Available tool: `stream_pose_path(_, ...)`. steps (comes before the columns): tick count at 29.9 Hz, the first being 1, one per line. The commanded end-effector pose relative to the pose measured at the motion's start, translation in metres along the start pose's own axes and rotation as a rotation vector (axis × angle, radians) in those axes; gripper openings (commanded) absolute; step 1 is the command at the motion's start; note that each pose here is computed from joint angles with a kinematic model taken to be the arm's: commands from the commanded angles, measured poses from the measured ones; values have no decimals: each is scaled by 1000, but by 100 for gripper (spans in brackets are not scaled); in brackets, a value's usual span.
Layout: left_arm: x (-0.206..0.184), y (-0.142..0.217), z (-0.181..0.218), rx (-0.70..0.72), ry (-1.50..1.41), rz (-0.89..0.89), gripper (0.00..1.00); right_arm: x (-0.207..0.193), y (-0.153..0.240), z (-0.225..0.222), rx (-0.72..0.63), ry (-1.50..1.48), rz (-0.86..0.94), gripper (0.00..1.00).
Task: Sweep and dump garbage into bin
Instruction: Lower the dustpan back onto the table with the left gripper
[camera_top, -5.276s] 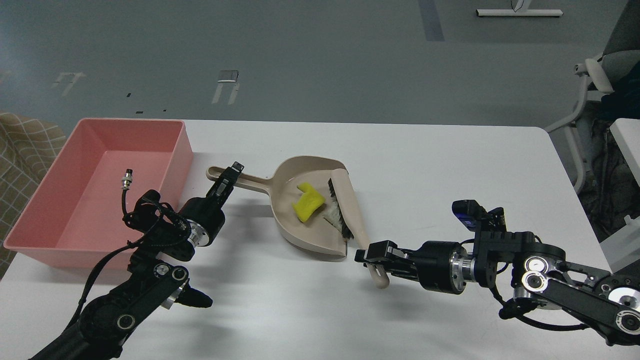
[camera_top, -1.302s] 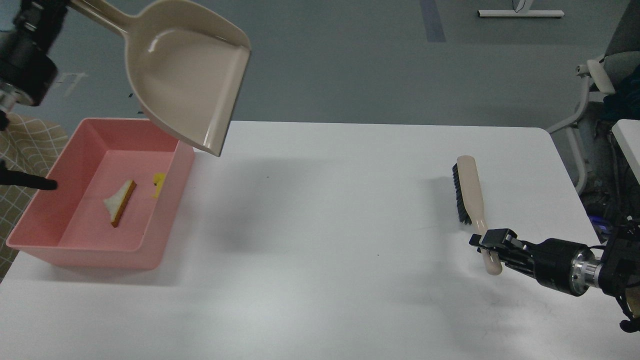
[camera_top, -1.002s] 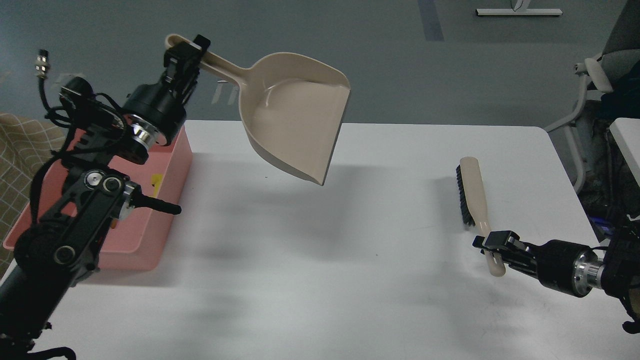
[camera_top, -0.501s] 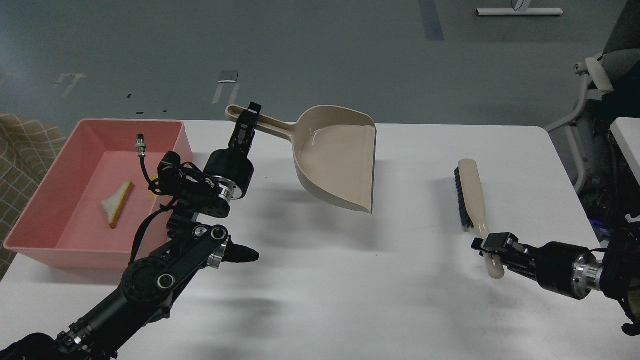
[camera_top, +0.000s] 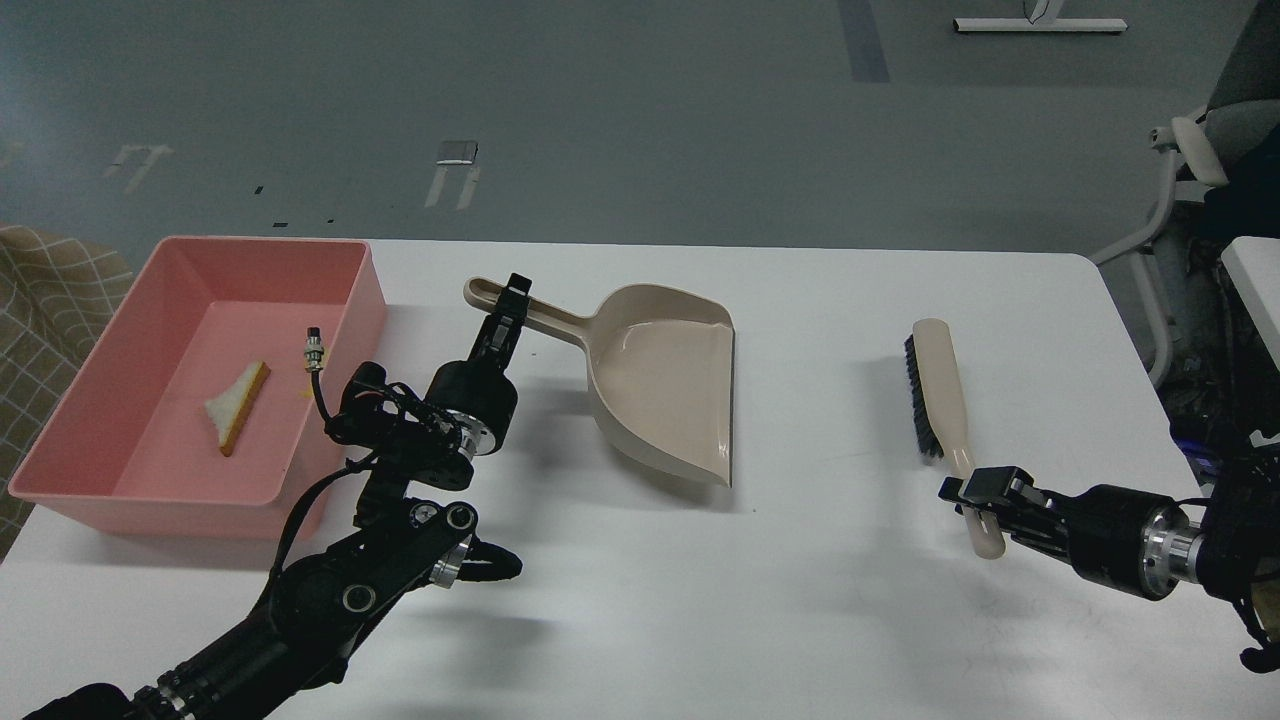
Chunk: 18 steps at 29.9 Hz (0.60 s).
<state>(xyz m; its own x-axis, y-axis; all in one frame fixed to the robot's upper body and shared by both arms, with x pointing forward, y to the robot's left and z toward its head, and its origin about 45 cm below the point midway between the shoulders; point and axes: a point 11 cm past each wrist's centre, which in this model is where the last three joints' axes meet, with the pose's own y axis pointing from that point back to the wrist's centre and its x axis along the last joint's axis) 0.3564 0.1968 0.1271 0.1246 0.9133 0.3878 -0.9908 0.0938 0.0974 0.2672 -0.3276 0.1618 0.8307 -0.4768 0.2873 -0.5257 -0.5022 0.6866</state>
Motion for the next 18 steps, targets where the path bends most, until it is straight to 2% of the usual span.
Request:
stream_pose_path(1, -2, 1, -2, 8, 3, -3, 0, 0, 0, 0, 2, 0, 1, 0)
stream_pose_path(3, -2, 2, -3, 12, 5, -3, 2, 0, 0, 0, 2, 0, 1, 0)
stream_pose_path(5, -2, 3, -6, 19, 7, -2, 31, 0, 0, 0, 1, -1, 0, 0)
stream_pose_path(6, -2, 3, -7, 22, 6, -2, 40, 0, 0, 0, 1, -1, 0, 0)
stream_pose_path(7, -3, 3, -7, 23, 6, -2, 53, -1, -1, 0, 1, -2, -2, 0)
stream_pose_path(8, -3, 3, -7, 23, 6, -2, 54, -1, -1, 0, 1, -2, -2, 0)
stream_pose_path(10, -4, 7, -13, 36, 7, -4, 78, -2, -2, -2, 8, -3, -5, 0)
stream_pose_path(12, -5, 10, -17, 45, 7, -6, 93, -2, -3, -1, 6, -4, -5, 0)
stream_pose_path(13, -6, 12, -19, 51, 5, -11, 97, -3, -3, -2, 9, -5, -6, 0)
stream_pose_path(18, -14, 25, -33, 82, -2, -36, 98, -4, -5, -3, 14, -8, -9, 0)
